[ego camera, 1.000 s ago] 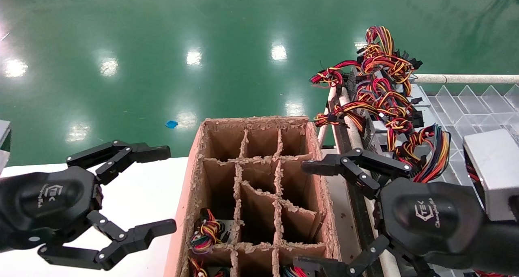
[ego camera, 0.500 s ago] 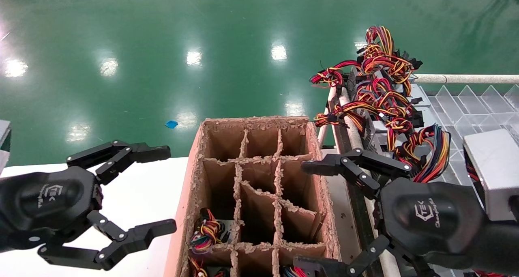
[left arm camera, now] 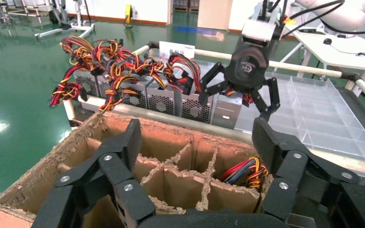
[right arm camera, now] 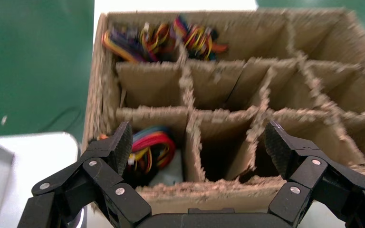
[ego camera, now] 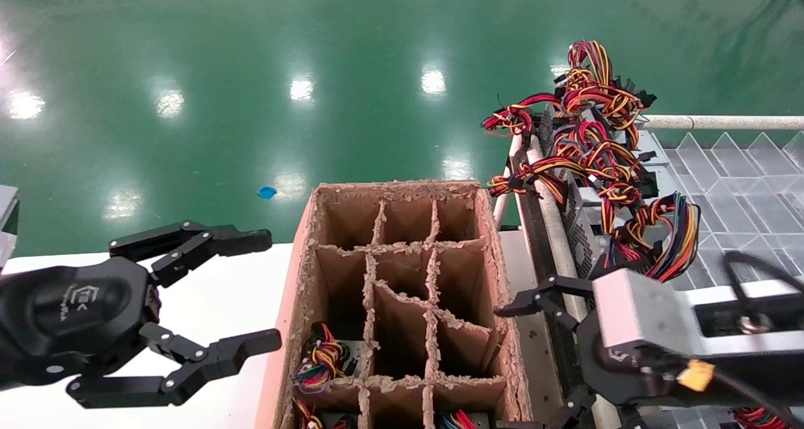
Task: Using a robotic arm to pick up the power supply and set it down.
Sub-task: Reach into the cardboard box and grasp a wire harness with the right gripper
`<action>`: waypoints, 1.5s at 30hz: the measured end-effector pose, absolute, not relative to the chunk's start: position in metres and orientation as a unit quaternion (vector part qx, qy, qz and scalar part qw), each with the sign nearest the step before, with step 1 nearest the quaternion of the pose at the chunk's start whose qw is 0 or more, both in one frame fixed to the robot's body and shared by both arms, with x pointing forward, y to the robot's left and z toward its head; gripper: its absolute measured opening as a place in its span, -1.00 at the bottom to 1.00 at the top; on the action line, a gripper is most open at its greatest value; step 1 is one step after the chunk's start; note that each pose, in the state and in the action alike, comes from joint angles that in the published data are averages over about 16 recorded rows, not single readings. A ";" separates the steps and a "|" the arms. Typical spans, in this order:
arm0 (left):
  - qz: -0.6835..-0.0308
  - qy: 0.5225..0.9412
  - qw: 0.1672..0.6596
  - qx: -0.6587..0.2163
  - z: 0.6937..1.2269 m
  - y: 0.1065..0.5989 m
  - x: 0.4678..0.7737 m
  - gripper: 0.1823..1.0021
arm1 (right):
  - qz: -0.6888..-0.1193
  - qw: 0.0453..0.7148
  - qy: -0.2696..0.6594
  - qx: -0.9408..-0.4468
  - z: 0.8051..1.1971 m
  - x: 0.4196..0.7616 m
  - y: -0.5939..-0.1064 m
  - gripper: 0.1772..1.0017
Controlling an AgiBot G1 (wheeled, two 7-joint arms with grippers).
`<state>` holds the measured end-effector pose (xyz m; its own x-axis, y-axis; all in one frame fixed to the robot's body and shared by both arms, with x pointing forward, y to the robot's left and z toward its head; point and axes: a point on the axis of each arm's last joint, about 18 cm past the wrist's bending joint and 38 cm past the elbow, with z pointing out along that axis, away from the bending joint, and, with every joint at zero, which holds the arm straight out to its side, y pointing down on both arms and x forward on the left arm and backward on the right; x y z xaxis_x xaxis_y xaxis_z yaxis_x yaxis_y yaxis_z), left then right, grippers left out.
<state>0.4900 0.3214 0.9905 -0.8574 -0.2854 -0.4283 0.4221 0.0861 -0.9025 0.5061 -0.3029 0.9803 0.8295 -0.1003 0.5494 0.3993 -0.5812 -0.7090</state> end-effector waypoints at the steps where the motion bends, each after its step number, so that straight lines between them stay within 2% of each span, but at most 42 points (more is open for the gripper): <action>1: -0.674 0.689 0.262 0.050 0.991 0.321 0.490 0.77 | -0.275 0.440 -0.090 -0.850 0.980 0.507 -0.301 1.00; 7: -0.674 0.689 0.262 0.050 0.991 0.321 0.490 0.55 | -0.246 0.404 -0.103 -0.875 0.978 0.511 -0.286 1.00; 16: -0.674 0.689 0.262 0.050 0.991 0.321 0.490 0.04 | -0.205 0.374 -0.103 -0.899 0.968 0.514 -0.273 1.00; 23: -0.674 0.689 0.262 0.050 0.991 0.321 0.490 -0.37 | -0.195 0.364 -0.092 -0.906 0.962 0.519 -0.270 1.00; 29: -0.674 0.689 0.262 0.050 0.991 0.321 0.490 -0.64 | -0.197 0.366 -0.082 -0.906 0.959 0.525 -0.269 1.00; 35: -0.674 0.689 0.262 0.050 0.991 0.321 0.490 -0.83 | -0.203 0.375 -0.075 -0.901 0.957 0.530 -0.268 1.00; 45: -0.674 0.689 0.262 0.050 0.991 0.321 0.490 -0.96 | -0.208 0.379 -0.079 -0.898 0.954 0.533 -0.267 1.00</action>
<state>0.4900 0.3214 0.9905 -0.8574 -0.2854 -0.4283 0.4221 0.0861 -0.9025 0.5333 -0.2674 0.9538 0.9008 -0.0157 0.4341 0.2997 -0.7008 -0.6474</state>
